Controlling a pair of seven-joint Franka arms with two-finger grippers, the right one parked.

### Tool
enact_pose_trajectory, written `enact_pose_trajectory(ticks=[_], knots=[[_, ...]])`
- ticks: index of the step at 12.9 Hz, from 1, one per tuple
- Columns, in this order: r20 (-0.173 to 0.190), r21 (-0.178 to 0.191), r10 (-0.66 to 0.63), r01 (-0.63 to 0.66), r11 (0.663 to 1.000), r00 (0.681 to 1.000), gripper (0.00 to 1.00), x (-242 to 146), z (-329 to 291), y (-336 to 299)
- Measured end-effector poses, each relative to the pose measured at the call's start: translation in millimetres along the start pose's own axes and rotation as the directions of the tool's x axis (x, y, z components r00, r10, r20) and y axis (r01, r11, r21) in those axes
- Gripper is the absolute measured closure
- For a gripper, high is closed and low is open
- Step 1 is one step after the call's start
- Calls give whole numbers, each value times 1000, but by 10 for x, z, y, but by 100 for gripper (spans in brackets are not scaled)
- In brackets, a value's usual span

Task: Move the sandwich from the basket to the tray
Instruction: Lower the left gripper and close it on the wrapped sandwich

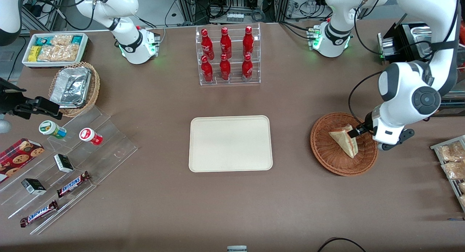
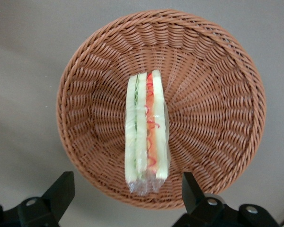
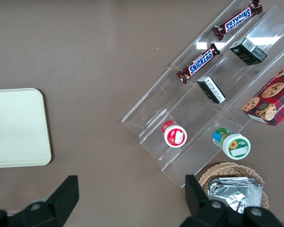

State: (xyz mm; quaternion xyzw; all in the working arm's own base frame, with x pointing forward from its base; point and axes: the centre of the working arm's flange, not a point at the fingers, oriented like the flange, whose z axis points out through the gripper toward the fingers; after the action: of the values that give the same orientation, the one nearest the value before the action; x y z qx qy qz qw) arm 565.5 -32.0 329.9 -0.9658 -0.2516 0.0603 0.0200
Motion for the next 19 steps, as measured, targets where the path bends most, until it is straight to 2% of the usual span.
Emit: enact_pose_trajectory(ticks=[5, 11, 13, 16, 18, 19], knots=[[-6, -6, -72, 72, 997, 997, 0, 62, 369, 146], [38, 22, -67, 66, 998, 997, 0, 31, 740, 237], [50, 29, -59, 57, 998, 997, 4, 7, 841, 275], [60, 37, -57, 55, 998, 997, 41, -12, 911, 273], [58, 37, -56, 54, 998, 997, 59, -9, 901, 272], [54, 40, -51, 49, 998, 997, 65, -6, 896, 272]])
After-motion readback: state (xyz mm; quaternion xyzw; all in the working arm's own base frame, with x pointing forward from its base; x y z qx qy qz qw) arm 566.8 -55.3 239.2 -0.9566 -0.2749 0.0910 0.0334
